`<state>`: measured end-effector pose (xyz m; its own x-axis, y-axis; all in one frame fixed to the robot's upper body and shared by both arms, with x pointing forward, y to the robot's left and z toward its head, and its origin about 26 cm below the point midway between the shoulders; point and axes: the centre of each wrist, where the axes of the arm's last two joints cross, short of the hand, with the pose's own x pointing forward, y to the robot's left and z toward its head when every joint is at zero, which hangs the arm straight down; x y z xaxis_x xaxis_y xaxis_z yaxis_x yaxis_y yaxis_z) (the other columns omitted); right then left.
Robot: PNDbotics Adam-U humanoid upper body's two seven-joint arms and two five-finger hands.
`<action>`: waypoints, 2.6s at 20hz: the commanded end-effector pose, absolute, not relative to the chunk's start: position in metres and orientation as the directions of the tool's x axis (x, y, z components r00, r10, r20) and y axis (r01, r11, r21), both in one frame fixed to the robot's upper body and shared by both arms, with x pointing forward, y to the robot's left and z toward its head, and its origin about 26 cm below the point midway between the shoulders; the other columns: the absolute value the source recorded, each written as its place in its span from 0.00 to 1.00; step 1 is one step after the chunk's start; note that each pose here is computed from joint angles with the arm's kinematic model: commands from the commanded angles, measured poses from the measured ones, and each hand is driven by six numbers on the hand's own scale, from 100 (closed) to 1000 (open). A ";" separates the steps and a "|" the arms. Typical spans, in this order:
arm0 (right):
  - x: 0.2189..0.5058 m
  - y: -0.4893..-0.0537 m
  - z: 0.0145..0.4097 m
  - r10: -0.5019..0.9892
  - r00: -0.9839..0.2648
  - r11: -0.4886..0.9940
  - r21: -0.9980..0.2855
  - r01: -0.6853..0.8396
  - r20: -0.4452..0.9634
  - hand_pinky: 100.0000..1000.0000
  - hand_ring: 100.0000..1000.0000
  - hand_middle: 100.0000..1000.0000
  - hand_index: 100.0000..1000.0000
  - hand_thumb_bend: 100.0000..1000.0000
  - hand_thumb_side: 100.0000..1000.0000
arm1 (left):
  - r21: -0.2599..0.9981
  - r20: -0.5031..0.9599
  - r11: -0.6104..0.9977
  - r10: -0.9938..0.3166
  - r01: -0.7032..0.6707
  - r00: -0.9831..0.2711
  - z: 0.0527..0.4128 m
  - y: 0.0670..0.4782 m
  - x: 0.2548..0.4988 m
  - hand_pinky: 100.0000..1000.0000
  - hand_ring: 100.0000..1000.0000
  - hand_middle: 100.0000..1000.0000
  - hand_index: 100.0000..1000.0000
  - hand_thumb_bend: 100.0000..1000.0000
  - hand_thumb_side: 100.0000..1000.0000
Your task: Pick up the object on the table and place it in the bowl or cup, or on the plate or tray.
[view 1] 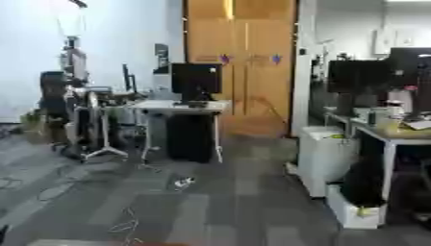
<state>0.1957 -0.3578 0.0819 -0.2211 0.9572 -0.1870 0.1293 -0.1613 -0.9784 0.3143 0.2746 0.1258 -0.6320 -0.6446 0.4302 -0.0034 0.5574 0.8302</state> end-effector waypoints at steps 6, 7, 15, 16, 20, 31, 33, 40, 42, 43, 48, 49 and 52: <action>0.198 -0.365 0.094 0.949 -0.235 -0.179 -0.972 0.155 -0.212 0.67 0.68 0.81 0.88 0.22 0.83 | 0.833 0.391 0.553 -0.630 -0.034 -0.671 0.148 0.279 0.313 0.79 1.00 0.70 0.81 0.00 0.71; 0.198 -0.366 0.095 0.948 -0.238 -0.178 -0.971 0.157 -0.212 0.67 0.68 0.81 0.88 0.22 0.83 | 0.833 0.392 0.553 -0.631 -0.033 -0.670 0.148 0.280 0.313 0.79 1.00 0.70 0.81 0.00 0.71; 0.213 -0.365 0.114 0.910 -0.315 -0.212 -0.956 0.201 -0.268 0.68 0.69 0.82 0.88 0.21 0.83 | 0.849 0.351 0.523 -0.662 -0.073 -0.662 0.156 0.289 0.314 0.78 1.00 0.70 0.80 0.00 0.69; 0.215 -0.365 0.116 0.906 -0.322 -0.218 -0.954 0.204 -0.275 0.68 0.69 0.82 0.88 0.21 0.83 | 0.850 0.344 0.520 -0.664 -0.080 -0.664 0.158 0.289 0.314 0.78 1.00 0.70 0.80 0.00 0.69; 0.219 -0.366 0.124 0.896 -0.334 -0.233 -0.950 0.206 -0.292 0.68 0.69 0.82 0.88 0.20 0.83 | 0.852 0.329 0.515 -0.668 -0.095 -0.668 0.162 0.290 0.314 0.77 1.00 0.70 0.80 0.00 0.68; 0.221 -0.365 0.125 0.896 -0.336 -0.227 -0.950 0.213 -0.290 0.68 0.69 0.82 0.88 0.21 0.83 | 0.852 0.322 0.514 -0.668 -0.103 -0.671 0.164 0.289 0.315 0.78 1.00 0.70 0.80 0.00 0.69; 0.222 -0.365 0.127 0.894 -0.336 -0.233 -0.948 0.219 -0.297 0.68 0.70 0.82 0.88 0.22 0.84 | 0.852 0.323 0.514 -0.666 -0.101 -0.672 0.164 0.288 0.315 0.78 1.00 0.70 0.80 0.00 0.69; 0.233 -0.370 0.152 0.866 -0.353 -0.277 -0.927 0.251 -0.354 0.69 0.74 0.82 0.88 0.23 0.84 | 0.861 0.314 0.502 -0.659 -0.088 -0.683 0.163 0.284 0.314 0.78 1.00 0.70 0.80 0.00 0.70; 0.236 -0.372 0.159 0.862 -0.355 -0.284 -0.925 0.251 -0.361 0.70 0.75 0.83 0.88 0.23 0.84 | 0.863 0.311 0.498 -0.655 -0.084 -0.689 0.163 0.283 0.313 0.78 1.00 0.70 0.80 0.00 0.70; 0.238 -0.372 0.163 0.861 -0.355 -0.288 -0.924 0.251 -0.365 0.70 0.76 0.83 0.89 0.23 0.84 | 0.864 0.309 0.497 -0.653 -0.082 -0.691 0.164 0.282 0.314 0.78 1.00 0.70 0.80 0.00 0.70; 0.245 -0.373 0.180 0.855 -0.346 -0.310 -0.916 0.255 -0.386 0.72 0.79 0.84 0.89 0.24 0.85 | 0.867 0.304 0.493 -0.641 -0.074 -0.705 0.166 0.278 0.314 0.78 1.00 0.70 0.80 0.00 0.70; 0.246 -0.373 0.183 0.853 -0.344 -0.317 -0.914 0.255 -0.392 0.73 0.81 0.84 0.89 0.25 0.86 | 0.867 0.302 0.492 -0.638 -0.073 -0.708 0.166 0.277 0.314 0.78 1.00 0.70 0.80 0.00 0.70; 0.249 -0.373 0.192 0.853 -0.333 -0.336 -0.911 0.240 -0.403 0.79 0.87 0.87 0.91 0.24 0.87 | 0.869 0.298 0.491 -0.629 -0.070 -0.718 0.168 0.274 0.315 0.78 1.00 0.70 0.80 0.00 0.70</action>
<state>0.2471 -0.3710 0.1769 -0.3403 0.8669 -0.3642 0.2235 -0.3016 -0.9269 0.3153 0.2750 0.1573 -0.6993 -0.6329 0.3322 -0.0482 0.5054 0.8616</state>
